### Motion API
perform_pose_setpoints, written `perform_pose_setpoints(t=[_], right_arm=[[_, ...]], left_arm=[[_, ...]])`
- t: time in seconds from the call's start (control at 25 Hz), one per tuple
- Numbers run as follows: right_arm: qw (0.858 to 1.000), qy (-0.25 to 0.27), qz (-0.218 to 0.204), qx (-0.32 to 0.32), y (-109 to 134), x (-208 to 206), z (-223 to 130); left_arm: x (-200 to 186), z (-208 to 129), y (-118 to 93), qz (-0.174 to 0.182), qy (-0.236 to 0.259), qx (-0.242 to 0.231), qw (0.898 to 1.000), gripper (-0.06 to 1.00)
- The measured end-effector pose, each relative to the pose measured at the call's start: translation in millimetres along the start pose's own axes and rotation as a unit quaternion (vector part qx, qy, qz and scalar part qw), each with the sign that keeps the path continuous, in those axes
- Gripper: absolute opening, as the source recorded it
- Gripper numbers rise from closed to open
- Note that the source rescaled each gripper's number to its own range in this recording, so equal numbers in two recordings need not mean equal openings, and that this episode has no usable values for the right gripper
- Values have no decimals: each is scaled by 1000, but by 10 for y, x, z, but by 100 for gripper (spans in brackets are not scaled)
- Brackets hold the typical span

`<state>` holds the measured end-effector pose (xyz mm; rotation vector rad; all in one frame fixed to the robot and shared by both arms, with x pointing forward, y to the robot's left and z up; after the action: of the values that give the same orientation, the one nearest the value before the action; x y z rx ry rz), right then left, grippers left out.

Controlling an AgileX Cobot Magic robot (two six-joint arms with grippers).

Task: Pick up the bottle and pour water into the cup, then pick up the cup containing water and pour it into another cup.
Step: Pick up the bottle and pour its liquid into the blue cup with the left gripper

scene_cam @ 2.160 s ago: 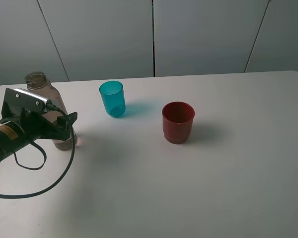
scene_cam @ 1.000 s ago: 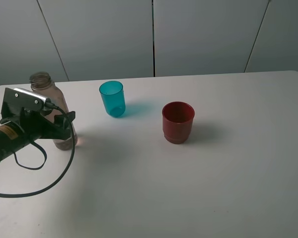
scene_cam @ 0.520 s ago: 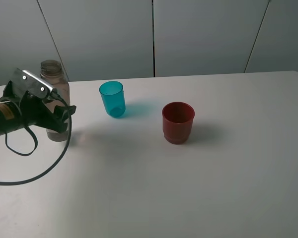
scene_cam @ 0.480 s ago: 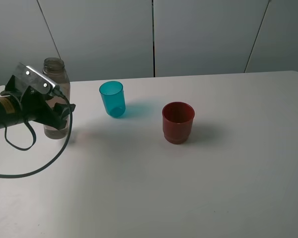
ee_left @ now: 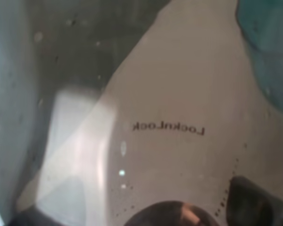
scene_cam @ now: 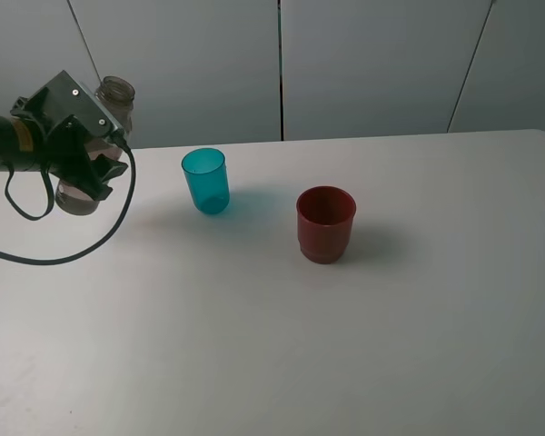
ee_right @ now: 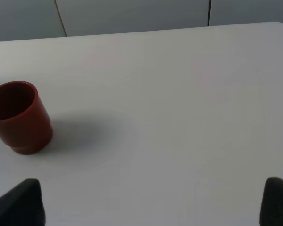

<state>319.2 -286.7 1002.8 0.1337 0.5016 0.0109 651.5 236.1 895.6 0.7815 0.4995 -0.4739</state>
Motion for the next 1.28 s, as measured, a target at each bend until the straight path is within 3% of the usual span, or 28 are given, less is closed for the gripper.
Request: perform_pose_setpoints(t=[0.28,0.48,0.6,1.08,1.28], right_arm=[[1000,0,0,0,0,0,0],[1000,0,0,0,0,0,0],[1000,0,0,0,0,0,0],[1000,0,0,3,0,0,0],[1000,0,0,3,0,0,0]], left_arm=[[72,-72,44,-11,33,68,997,4],[140,-139,-26,-25,41,92,995,4],[207,-185,-86,-39,44,120,991,4],[477,-62,-7,-52,39,236,970,4],[508,-12,50,-46,34,250,967,4]])
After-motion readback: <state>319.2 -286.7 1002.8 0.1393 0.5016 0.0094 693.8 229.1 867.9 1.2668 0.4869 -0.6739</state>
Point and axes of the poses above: a point on each arm's last joint axis where the gripper is mounted, x pointing out along that axis toward the gripper, y along the wrist's bending axis when the last joint is at zero, z = x × y, the point moved 10 cm from there along x, pointing out along that axis toward the gripper, and after that the axes turned 4 degrees about x, right-handed, at the moved point
